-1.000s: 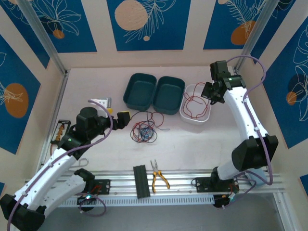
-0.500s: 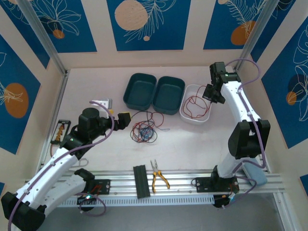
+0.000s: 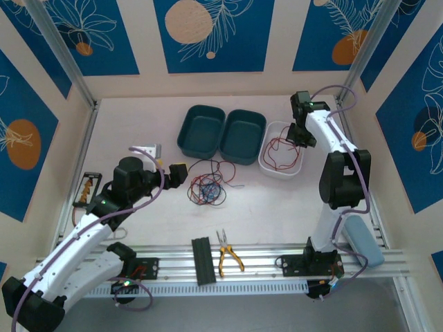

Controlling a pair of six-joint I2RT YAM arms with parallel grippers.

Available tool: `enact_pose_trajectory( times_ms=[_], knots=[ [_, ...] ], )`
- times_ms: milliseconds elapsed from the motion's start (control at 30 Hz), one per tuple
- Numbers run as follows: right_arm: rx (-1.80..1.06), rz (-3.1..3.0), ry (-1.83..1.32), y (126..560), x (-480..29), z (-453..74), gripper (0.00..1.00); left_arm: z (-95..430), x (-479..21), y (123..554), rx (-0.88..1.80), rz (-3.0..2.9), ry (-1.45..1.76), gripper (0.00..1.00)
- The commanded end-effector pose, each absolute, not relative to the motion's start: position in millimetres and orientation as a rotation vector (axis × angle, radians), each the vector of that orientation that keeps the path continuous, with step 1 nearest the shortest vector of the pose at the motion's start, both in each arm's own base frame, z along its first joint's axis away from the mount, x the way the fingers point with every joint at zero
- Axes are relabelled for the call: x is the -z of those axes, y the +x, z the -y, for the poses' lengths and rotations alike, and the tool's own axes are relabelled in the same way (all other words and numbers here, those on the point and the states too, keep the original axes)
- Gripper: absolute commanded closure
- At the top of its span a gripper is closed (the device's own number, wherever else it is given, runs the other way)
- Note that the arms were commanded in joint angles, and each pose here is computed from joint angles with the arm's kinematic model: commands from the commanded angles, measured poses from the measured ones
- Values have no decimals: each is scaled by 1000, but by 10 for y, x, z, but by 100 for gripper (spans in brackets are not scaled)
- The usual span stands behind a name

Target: Untangle the cables

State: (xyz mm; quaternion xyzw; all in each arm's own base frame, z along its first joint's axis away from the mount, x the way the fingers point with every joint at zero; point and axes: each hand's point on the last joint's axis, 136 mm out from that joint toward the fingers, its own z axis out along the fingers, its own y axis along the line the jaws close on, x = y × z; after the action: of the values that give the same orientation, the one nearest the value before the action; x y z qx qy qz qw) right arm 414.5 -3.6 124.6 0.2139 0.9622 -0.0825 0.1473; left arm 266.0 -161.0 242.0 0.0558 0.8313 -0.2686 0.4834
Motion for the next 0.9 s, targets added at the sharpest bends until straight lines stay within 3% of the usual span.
enact_pose_trajectory(
  times_ms=[0,267,567,867],
  knots=[
    [298,-2722,613,4267,-1297,43,100,1570,-2448,2668,649,-2010,113,0],
    [340,-2739,593,4331,-1119,6,94,1563,-2417,2661,646,-2017,110,0],
    [381,-2757,575,4369,-1052,34,70,1563,-2400,2663,646,-2019,108,0],
    [340,-2746,557,4299,-1143,-17,65,1566,-2373,2663,646,-2028,108,0]
  ],
)
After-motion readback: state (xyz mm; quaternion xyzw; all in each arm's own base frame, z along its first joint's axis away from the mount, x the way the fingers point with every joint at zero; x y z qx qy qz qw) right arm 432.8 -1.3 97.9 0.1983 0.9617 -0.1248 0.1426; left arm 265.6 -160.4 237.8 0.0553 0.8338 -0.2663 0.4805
